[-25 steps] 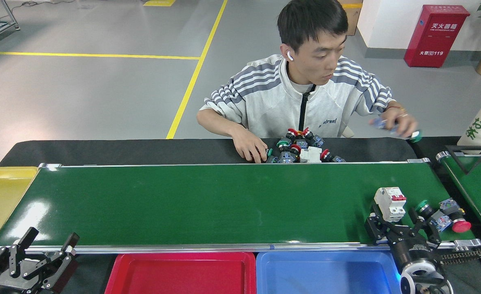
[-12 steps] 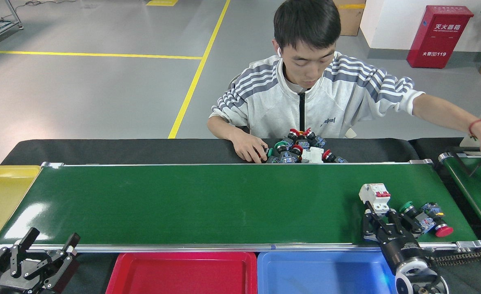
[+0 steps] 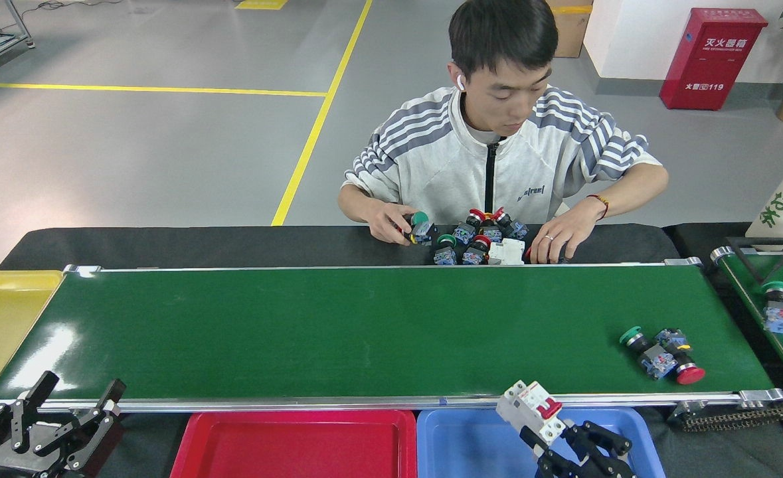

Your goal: Pick switch part from conveyor to tray

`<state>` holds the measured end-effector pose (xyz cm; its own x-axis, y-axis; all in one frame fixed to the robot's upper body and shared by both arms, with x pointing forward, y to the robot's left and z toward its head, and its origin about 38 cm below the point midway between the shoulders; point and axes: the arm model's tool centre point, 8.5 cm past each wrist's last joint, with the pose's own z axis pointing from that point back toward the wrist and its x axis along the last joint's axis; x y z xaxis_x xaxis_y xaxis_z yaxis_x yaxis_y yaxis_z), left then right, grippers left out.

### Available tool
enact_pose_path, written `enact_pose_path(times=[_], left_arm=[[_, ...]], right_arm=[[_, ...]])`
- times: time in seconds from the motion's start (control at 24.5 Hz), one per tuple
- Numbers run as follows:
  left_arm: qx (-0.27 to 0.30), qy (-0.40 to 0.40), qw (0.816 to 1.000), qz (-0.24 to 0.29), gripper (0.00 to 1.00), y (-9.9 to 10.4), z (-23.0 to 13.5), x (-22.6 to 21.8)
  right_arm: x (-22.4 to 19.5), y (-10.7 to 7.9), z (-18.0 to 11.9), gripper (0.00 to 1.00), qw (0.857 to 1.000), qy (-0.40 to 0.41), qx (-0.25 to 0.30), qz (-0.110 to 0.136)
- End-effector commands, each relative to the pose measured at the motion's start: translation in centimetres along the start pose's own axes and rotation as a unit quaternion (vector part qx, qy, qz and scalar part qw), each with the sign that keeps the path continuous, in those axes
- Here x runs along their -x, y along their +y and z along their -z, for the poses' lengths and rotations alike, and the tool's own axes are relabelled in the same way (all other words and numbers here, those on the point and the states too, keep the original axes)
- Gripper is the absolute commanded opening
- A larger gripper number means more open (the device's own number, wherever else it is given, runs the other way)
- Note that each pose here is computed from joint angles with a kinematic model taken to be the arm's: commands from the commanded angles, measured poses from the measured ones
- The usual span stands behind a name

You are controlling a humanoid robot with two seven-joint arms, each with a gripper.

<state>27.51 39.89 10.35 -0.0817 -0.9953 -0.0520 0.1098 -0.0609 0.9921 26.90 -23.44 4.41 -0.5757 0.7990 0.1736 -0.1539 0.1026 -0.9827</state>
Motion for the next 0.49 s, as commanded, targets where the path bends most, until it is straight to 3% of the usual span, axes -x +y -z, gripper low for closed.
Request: enact_pose_path(times=[0.0,0.08,0.16,0.24,0.33,0.45], left_arm=[[0.007,0.013,1.000,0.020,1.00,0.3,-0.1,0.5],[0.019,0.012,0.999,0.026,1.00,-0.1,-0.3,0.5],[0.034,0.011,0.999,0.022,1.00,-0.7,-0.2,0.1],[0.050,0.017,0.999,0.013,1.00,-1.3,-0.3,-0.1],[0.050,0.024,0.998,-0.001,1.00,-1.6,0.0,-0.8],[0.047,0.023,0.999,-0.005,1.00,-1.7,0.1,-1.2]], right_arm=[[-0.2,-0.8,0.2,1.00,1.000,-0.005,0.018,-0.003],[-0.2,-1.1,0.4,1.00,1.000,0.010,0.030,0.002],[0.9,-1.3,0.7,0.99,0.995,0.085,0.039,0.018],[2.3,-1.0,0.9,0.97,0.979,0.196,0.043,0.037],[3.0,-0.3,0.7,0.97,0.958,0.283,0.029,0.038],[3.3,0.0,0.7,0.97,0.935,0.350,0.028,0.049]])
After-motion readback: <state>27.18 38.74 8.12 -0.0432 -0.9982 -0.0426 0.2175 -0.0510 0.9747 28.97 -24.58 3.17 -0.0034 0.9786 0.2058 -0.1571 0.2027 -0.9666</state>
